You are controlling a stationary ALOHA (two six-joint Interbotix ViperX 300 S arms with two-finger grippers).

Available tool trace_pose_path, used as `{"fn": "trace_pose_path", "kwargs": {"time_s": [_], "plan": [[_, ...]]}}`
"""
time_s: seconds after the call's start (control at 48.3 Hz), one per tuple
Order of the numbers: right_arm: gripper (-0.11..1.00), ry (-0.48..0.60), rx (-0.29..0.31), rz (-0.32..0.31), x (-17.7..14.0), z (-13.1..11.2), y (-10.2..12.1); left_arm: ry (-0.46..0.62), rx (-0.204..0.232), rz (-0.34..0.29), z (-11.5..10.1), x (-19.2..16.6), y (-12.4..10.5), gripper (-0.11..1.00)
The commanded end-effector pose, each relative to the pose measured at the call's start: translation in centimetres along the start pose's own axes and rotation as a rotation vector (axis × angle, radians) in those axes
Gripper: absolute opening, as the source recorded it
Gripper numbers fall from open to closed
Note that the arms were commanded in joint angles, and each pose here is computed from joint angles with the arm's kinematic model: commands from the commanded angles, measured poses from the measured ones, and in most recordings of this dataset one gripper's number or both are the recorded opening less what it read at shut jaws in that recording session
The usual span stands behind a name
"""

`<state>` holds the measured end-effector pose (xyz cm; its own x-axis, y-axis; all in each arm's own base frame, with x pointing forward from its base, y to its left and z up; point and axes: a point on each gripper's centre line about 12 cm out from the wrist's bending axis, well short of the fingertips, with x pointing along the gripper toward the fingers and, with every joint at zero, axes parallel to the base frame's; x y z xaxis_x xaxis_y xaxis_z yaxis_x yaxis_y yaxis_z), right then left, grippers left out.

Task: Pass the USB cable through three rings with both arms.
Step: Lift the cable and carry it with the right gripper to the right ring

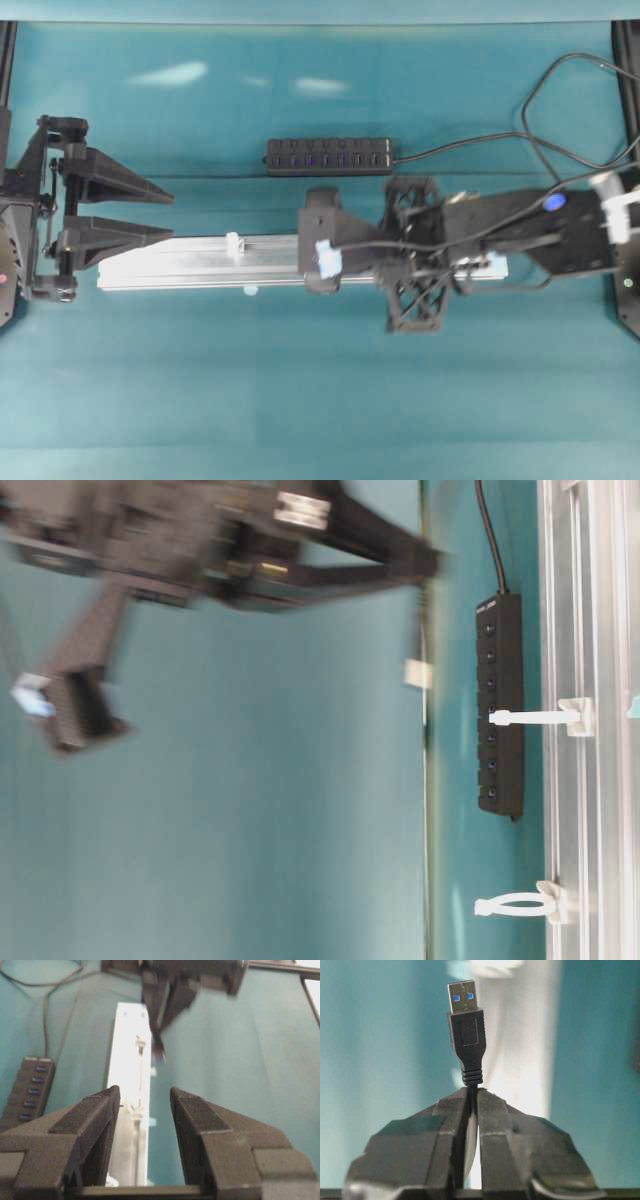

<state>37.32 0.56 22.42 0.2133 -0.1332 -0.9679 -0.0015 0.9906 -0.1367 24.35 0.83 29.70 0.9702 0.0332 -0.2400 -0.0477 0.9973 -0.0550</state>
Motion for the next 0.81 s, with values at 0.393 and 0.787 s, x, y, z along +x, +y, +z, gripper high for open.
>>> {"fn": "trace_pose_path", "kwargs": {"time_s": [0.393, 0.787], "plan": [[-0.09, 0.072, -0.009, -0.144, -5.9, -4.0, -2.7, -0.034, -0.002, 0.009, 1.3, -0.1, 0.2, 0.47], [-0.09, 0.094, 0.010, -0.144, -4.7, -9.7, -3.0, -0.087, -0.008, 0.025, 2.3, 0.0, 0.6, 0.47]]}}
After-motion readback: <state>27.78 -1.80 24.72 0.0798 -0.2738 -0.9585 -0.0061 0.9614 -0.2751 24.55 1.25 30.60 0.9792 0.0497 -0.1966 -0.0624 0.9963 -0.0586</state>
